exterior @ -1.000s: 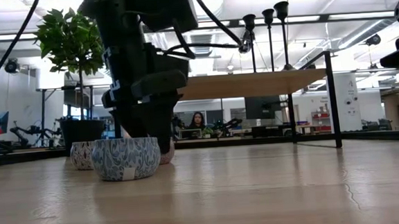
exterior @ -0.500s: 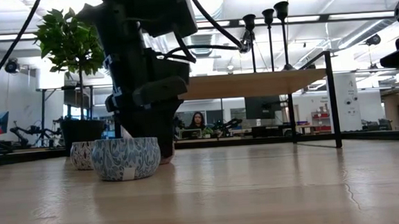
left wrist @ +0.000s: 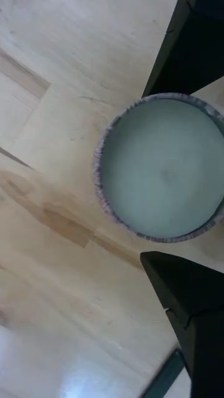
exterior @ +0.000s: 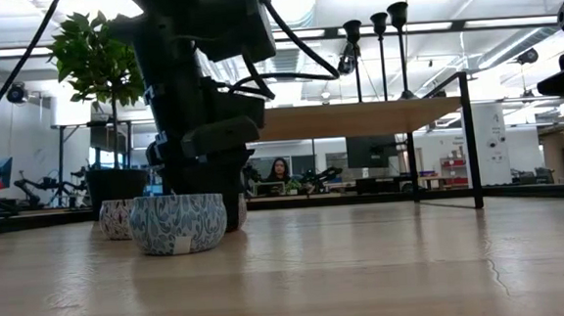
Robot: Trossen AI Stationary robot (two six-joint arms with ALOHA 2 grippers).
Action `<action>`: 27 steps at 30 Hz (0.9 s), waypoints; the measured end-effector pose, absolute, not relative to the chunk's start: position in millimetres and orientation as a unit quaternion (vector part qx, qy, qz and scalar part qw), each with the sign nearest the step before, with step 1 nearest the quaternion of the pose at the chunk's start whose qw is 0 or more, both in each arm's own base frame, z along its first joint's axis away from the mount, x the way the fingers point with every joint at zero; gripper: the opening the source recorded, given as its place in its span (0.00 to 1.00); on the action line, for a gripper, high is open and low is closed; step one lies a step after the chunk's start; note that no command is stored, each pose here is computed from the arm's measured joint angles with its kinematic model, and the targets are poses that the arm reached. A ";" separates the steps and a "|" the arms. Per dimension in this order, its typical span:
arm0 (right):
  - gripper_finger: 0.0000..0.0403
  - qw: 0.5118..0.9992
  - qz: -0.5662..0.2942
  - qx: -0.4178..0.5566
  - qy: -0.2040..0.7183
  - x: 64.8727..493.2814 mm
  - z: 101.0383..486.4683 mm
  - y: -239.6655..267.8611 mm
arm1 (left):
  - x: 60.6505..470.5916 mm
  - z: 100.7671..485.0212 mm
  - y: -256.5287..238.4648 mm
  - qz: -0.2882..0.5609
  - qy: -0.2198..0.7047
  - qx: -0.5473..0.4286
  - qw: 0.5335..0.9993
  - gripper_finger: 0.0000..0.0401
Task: Pick & Place candle stick holders
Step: Put the pink scented candle on the shelf
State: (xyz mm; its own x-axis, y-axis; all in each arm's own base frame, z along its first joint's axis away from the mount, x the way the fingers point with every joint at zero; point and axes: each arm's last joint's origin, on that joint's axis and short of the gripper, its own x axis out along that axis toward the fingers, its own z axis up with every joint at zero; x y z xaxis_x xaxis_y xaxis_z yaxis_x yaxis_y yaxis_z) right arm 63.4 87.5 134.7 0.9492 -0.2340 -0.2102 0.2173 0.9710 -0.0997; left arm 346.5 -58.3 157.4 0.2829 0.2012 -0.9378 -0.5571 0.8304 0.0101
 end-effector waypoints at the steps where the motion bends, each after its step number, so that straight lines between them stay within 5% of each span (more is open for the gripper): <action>1: 0.02 0.987 -0.114 -0.038 0.111 63.4 134.7 87.5 | 346.1 156.2 -58.2 0.241 0.548 -0.164 0.785 1.00; 27: 0.02 0.987 -0.114 -0.037 0.111 63.4 134.7 87.5 | 346.9 153.5 -57.8 0.241 0.536 -0.180 0.789 0.93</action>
